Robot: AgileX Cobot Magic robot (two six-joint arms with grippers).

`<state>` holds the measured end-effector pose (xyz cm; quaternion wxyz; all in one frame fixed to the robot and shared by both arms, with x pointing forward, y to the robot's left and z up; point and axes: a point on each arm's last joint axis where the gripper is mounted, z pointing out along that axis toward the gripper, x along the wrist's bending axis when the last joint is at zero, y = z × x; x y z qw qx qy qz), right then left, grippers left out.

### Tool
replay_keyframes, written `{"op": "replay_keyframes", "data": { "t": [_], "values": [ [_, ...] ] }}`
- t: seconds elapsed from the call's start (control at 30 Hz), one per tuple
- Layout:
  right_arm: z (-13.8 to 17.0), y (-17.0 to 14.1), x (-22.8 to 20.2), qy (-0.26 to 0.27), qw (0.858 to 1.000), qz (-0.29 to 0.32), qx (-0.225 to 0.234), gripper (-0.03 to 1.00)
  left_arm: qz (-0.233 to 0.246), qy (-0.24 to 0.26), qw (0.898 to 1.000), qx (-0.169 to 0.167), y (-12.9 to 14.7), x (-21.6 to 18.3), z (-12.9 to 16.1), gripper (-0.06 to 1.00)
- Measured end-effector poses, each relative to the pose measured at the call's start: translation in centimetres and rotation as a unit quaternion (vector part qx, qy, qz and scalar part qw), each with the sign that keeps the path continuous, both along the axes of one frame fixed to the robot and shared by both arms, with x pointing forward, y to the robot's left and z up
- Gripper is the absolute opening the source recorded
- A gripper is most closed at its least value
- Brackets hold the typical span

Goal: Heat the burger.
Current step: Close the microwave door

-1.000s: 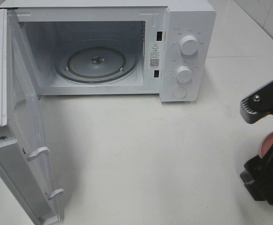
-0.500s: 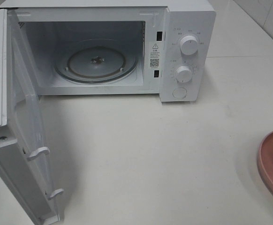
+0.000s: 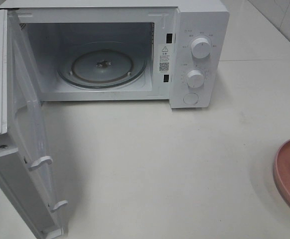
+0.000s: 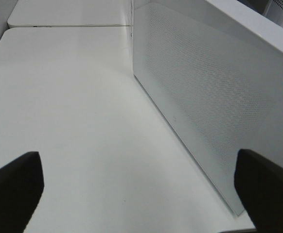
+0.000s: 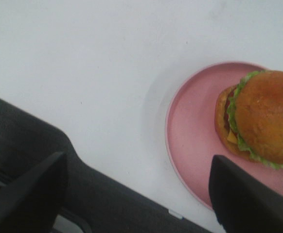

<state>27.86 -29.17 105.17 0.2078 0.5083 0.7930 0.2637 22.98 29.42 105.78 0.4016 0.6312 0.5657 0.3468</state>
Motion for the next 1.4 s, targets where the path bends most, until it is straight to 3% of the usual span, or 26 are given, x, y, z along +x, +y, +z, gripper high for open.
{"op": "replay_keyframes", "data": {
  "t": [0.13,0.23,0.4,0.6,0.87,1.4],
  "values": [
    [0.4,-1.0,-0.9,-0.050,0.998,-0.032,0.024,0.76,0.000,0.000,1.000,0.000,0.0,0.0,0.0,0.99],
    [0.5,-1.2,-1.1,-0.060,0.997,-0.041,0.030,0.76,0.000,0.000,1.000,0.000,0.0,0.0,0.0,0.99],
    [-0.1,-1.8,-2.7,-0.116,0.986,-0.091,0.072,0.76,0.000,0.000,1.000,0.000,0.0,0.0,0.0,0.99],
    [-0.1,-1.8,-4.3,-0.164,0.977,-0.114,0.080,0.76,0.000,0.000,1.000,0.000,0.0,0.0,0.0,0.99],
    [-0.1,-1.6,-4.7,-0.178,0.970,-0.151,0.066,0.76,0.000,0.000,1.000,0.000,0.0,0.0,0.0,0.99],
    [-0.1,-1.6,-4.7,-0.178,0.969,-0.156,0.065,0.76,0.000,0.000,1.000,0.000,0.0,0.0,0.0,0.99]
  ]
}}
